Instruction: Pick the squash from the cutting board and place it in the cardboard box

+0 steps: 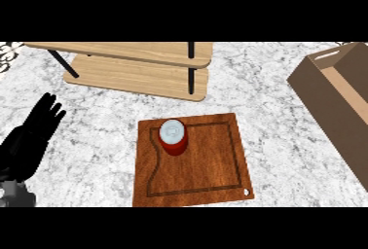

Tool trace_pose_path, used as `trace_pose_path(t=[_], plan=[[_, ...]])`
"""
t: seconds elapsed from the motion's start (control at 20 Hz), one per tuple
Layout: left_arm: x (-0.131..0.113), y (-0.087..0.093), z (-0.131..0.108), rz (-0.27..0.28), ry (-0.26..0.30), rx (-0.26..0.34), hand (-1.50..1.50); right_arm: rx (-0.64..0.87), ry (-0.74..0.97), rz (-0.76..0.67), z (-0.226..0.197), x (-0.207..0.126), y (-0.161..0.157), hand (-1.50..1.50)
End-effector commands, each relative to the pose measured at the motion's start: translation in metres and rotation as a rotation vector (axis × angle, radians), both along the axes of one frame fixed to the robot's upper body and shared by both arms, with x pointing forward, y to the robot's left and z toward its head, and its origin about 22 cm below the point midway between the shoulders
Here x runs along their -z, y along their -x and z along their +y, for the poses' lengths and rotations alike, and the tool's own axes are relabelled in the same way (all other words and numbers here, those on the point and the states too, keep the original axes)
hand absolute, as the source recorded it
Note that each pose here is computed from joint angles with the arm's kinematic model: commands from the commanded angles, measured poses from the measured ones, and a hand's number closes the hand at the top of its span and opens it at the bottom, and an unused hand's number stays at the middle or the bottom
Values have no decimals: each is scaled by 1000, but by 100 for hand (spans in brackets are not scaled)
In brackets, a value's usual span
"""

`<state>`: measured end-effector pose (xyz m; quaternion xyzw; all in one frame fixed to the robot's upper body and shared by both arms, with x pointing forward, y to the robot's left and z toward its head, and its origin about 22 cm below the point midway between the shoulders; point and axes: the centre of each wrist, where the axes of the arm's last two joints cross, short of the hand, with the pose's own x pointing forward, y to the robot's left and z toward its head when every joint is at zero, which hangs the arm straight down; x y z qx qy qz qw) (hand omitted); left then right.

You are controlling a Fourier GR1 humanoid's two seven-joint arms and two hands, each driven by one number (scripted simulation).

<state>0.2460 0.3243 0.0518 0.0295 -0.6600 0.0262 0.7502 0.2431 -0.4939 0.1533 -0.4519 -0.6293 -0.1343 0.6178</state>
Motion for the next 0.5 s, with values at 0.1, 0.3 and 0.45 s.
trace_pose_path(t=[0.1,0.3,0.45], plan=[[9,7,6,-10,5,4,0,-36,8,-4,-51,-2,52,-150],[-6,3,12,-10,5,16,0,-58,20,-12,-52,-15,60,-150],[0,-4,2,-7,-9,18,0,-62,25,7,-51,7,80,-150]])
